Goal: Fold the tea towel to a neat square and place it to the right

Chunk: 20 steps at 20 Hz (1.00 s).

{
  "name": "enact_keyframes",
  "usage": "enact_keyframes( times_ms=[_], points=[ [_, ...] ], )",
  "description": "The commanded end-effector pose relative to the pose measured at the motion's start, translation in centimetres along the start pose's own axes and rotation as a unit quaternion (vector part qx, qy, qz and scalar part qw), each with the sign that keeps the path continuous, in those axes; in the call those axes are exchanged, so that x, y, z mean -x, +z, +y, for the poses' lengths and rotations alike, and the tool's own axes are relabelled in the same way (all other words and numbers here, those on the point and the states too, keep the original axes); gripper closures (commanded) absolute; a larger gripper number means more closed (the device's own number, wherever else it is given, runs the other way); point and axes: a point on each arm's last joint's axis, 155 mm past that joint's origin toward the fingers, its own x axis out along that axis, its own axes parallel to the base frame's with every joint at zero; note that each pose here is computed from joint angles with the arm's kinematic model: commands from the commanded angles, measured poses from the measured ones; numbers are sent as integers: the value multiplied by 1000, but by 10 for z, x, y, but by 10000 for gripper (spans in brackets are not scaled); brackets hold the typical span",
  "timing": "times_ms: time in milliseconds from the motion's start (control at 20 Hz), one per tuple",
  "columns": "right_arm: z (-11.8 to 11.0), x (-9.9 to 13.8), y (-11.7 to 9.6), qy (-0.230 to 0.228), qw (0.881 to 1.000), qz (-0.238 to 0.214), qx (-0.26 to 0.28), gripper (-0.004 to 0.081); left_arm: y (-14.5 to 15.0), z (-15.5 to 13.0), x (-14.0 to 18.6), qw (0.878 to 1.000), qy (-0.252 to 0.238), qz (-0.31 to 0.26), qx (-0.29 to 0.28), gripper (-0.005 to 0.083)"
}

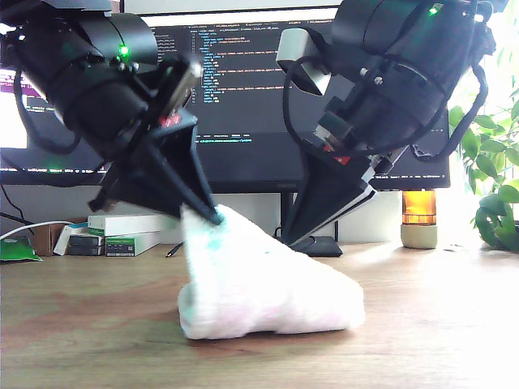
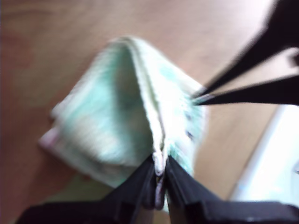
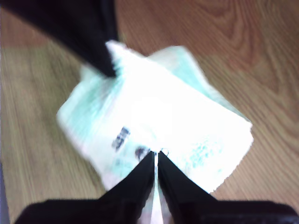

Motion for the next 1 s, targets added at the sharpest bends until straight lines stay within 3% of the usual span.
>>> enact_keyframes(
  times_ms=[0,250,400,550,750,950],
  points=[
    [0,1,12,-1,1000,-14,7,764,3,8,-4,1000,11,-10,-14,797],
    [9,-4,32,-2,998,-44,38,765,11,22,-24,999,15,-18,-31,797],
    [8,-13,33,-4,998,-45,43,781,12,35,-35,998,32,-16,-45,797],
    [-5,-37,19,-15,999,-24,37,781,15,45,-40,998,41,-23,-47,797],
    [0,-66,-22,14,999,39,32,781,24,55,-40,995,59,-38,-68,797],
    [4,-82,-45,32,997,71,22,781,29,55,-39,994,59,-47,-76,797]
  ],
)
